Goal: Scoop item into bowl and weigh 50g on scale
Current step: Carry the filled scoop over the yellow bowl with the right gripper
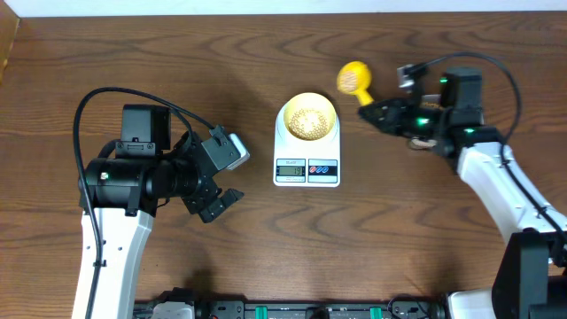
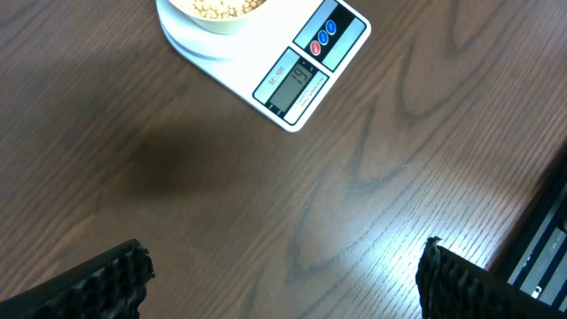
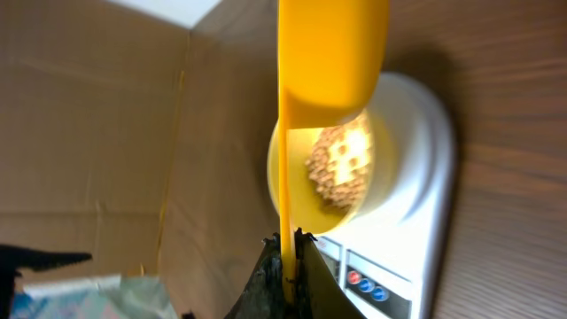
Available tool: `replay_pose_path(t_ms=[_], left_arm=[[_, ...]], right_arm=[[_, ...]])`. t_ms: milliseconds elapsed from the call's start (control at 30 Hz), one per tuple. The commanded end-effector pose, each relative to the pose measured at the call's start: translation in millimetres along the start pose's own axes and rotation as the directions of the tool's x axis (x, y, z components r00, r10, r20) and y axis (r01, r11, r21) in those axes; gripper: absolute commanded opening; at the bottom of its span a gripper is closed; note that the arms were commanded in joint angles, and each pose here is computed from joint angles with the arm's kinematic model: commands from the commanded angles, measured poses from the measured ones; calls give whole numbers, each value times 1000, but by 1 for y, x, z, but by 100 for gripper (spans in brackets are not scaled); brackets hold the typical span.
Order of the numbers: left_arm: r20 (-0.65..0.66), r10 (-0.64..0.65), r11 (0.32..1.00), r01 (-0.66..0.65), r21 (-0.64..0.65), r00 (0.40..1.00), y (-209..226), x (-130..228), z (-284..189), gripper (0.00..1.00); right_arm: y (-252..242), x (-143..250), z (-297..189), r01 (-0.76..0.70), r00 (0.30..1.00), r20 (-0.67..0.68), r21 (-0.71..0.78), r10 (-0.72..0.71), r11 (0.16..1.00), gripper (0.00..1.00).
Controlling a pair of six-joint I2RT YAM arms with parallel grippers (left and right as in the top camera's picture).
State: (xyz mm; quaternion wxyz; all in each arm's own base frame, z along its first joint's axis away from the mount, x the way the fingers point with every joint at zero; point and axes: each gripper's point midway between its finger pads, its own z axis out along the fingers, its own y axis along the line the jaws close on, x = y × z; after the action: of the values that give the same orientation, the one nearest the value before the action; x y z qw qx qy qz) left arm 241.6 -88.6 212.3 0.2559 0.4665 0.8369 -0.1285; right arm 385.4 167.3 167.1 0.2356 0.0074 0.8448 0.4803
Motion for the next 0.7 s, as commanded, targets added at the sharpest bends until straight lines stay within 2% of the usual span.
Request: replay_pose_path(t_ms=[0,167,233,467,667], left_arm=[[7,12,1000,-12,-13,1000,1,-2,-4,98],[7,12,1000,-12,-13,1000,1,-2,-4,98],[7,12,1000,-12,-13,1000,1,-2,-4,98],[7,12,1000,-12,-13,1000,1,-2,-4,98],[7,12,1000,-12,-13,1000,1,-2,-4,98]], right_arm=[[18,17,23,83,996,-39,3,-83,997,1],[35,36,46,256,964,-72,9,-255,967,1],[34,41,55,298,953,-75,59,-293,953,1],[23,38,62,372,928,-59,187,-367,909,1],[20,45,64,382,924,-84,208,-372,901,1]])
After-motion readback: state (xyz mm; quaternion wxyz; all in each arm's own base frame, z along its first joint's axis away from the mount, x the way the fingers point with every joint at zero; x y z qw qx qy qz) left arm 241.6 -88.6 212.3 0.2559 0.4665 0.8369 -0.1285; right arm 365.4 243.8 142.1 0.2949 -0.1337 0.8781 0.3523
